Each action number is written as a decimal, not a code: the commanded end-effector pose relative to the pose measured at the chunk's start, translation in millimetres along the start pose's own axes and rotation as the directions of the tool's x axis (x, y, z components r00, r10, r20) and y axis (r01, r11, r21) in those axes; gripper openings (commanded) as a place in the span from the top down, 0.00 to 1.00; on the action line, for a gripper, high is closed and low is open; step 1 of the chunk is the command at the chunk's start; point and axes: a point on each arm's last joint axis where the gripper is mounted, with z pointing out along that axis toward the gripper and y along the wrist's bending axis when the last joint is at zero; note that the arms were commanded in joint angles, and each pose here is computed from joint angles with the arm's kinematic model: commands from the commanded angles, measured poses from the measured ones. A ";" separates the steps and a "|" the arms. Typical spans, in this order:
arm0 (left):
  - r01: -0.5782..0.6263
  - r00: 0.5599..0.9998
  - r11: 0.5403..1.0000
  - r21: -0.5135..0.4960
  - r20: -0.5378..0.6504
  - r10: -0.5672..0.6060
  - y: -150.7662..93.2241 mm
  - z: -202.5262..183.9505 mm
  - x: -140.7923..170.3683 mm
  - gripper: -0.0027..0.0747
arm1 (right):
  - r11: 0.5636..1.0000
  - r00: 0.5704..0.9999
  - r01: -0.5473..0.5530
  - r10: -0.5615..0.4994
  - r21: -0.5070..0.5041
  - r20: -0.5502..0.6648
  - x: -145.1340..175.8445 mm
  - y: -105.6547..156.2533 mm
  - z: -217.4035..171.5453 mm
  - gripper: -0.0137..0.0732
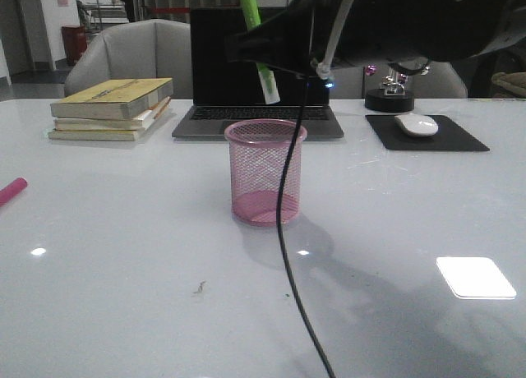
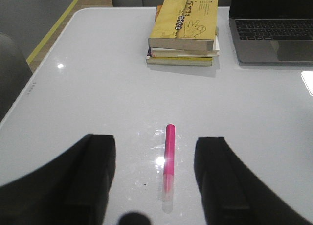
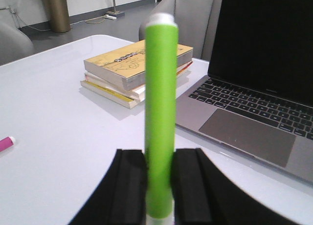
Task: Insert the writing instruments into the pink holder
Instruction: 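Lift the green marker upright and carry it above the pink holder, then lower the green marker into the holder and open the right gripper, then withdraw the right gripper away from the holder, then lower the left gripper over the pink marker and close on it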
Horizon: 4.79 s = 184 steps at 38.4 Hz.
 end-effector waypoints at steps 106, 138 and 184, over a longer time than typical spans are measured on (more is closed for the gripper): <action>-0.002 0.993 1.000 0.020 0.119 0.000 -2.8 -4.6 -18.2 0.41 | 0.824 0.967 0.087 0.065 0.560 -0.246 -55.8 -71.0 -290.4 0.46; -0.002 0.993 1.000 0.020 0.119 0.000 -2.8 -4.6 -18.2 0.41 | 0.824 0.966 0.087 0.067 0.560 -0.248 -55.6 -71.0 -290.4 0.46; -0.007 0.986 1.000 0.006 -0.169 0.008 -7.2 128.8 -51.9 0.41 | 0.824 0.966 0.087 0.067 0.560 -0.248 -55.6 -71.0 -290.4 0.46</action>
